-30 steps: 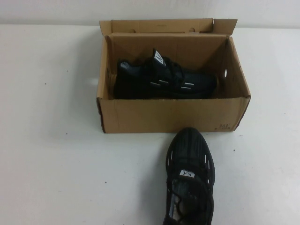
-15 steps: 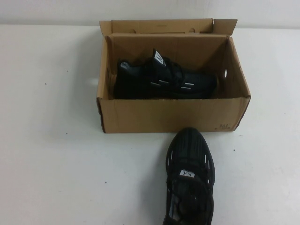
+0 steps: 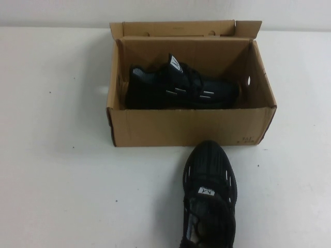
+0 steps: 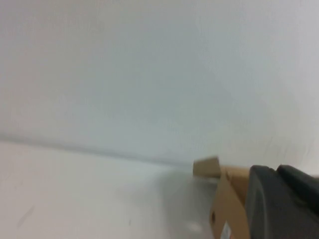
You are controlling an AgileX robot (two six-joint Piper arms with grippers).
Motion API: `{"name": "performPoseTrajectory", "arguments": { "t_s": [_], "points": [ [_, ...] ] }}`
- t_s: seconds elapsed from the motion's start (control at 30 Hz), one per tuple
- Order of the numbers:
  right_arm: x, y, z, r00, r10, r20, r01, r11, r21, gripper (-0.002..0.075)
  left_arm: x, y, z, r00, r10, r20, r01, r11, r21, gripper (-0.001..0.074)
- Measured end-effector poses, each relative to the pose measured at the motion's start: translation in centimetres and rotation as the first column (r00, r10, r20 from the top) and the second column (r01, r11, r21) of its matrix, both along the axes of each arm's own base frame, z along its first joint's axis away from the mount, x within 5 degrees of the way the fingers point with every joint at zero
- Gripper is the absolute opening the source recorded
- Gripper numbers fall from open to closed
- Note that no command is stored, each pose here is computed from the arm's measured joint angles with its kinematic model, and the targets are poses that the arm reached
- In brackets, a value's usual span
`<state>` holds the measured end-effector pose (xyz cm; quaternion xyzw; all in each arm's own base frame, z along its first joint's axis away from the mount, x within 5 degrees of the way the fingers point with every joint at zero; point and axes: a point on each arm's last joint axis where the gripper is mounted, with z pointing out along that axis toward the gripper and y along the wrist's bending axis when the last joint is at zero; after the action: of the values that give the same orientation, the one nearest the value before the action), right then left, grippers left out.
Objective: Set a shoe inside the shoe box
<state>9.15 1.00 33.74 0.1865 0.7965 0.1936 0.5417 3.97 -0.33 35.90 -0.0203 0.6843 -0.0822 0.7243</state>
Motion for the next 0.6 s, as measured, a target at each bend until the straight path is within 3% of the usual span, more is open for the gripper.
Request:
{"name": "performPoseTrajectory", "arguments": {
  "t_s": [0.13,0.27,0.43,0.6],
  "points": [
    [0.8,0.8,-0.8,0.994,0.05,-0.1,-0.04,0.995,0.095,-0.0018,0.3,0.0,-2.2,0.984,0.001,-0.177,0.001,1.0,0.015,-0.0004],
    [1.8,2.2,-1.4,0.965,0.214,-0.152,-0.199,0.974,0.107,-0.0018,0.2,0.0,-2.9,0.97,0.002,-0.243,0.002,1.0,0.02,-0.0004],
    [3.7,4.5,-2.7,0.842,0.486,-0.232,-0.454,0.873,0.179,-0.0018,0.2,0.0,-2.9,0.968,-0.001,-0.252,0.005,1.0,0.016,-0.0004],
    [6.1,5.5,-3.8,0.771,0.593,-0.231,-0.545,0.803,0.24,-0.0018,0.1,-0.4,-3.3,0.954,-0.046,-0.297,0.034,0.998,-0.045,-0.0004]
  ]
}}
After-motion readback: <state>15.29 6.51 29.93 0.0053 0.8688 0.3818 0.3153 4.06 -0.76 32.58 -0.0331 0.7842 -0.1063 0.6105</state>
